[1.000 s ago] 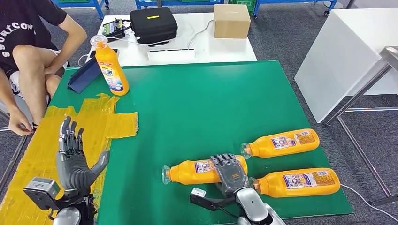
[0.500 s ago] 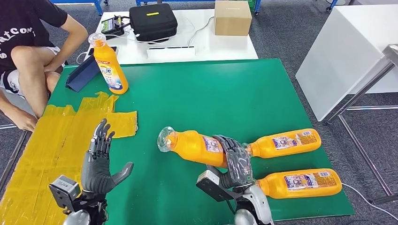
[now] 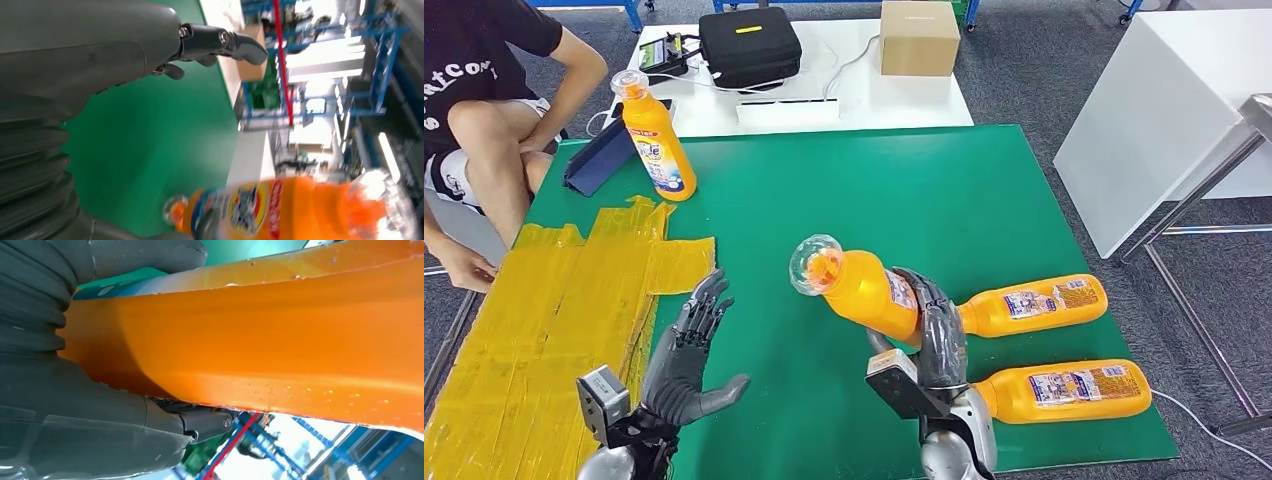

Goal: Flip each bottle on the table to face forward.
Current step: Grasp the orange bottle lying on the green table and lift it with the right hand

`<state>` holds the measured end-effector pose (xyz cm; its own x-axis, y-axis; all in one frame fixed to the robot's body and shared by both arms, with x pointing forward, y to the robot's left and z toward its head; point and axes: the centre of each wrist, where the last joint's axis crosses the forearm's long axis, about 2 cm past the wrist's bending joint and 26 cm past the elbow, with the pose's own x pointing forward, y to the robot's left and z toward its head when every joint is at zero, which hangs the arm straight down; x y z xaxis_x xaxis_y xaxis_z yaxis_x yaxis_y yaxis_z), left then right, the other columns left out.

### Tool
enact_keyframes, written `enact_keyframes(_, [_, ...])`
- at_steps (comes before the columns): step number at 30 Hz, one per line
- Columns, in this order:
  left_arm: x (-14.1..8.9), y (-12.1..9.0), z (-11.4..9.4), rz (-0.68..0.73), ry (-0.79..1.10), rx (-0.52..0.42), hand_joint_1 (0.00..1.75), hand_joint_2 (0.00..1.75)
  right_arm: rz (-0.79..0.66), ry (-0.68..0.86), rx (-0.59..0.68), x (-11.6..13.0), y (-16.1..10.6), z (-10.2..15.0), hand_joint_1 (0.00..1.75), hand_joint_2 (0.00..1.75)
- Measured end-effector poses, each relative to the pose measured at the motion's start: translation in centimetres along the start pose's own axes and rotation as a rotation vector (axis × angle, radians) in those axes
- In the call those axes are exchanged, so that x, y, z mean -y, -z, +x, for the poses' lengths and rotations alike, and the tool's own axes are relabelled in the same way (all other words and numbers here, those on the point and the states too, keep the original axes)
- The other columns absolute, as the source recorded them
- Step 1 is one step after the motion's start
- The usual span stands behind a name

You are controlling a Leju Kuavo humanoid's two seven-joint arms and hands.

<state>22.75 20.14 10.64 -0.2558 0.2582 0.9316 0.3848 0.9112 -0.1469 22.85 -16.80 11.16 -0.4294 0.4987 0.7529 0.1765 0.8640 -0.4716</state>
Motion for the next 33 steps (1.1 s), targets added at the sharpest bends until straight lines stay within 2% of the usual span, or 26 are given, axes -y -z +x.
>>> enact_keyframes(10, [0.2,0.8,-0.8,-0.045,-0.06,-0.038,0.0,1.75,0.075,0.098,0.043,-2.7,0.9,1.7,1.75,1.75])
enact_keyframes(17, [0.3,1.9,-1.0,-0.059,-0.093,-0.029,0.0,1.75,0.263,0.158,0.086,-7.2,0.8,3.5,1.75,1.75])
enact_keyframes(26, [-0.1,2.0,-1.2,-0.04,-0.09,-0.037,0.0,1.75,0.475,0.166,0.146,-10.4,-0.2,3.7,1.75,1.75])
enact_keyframes(33, [-0.6,1.7,-1.4,-0.002,-0.075,-0.044,0.0,1.75,0.567,0.146,0.146,-11.8,-0.5,3.6,1.75,1.75])
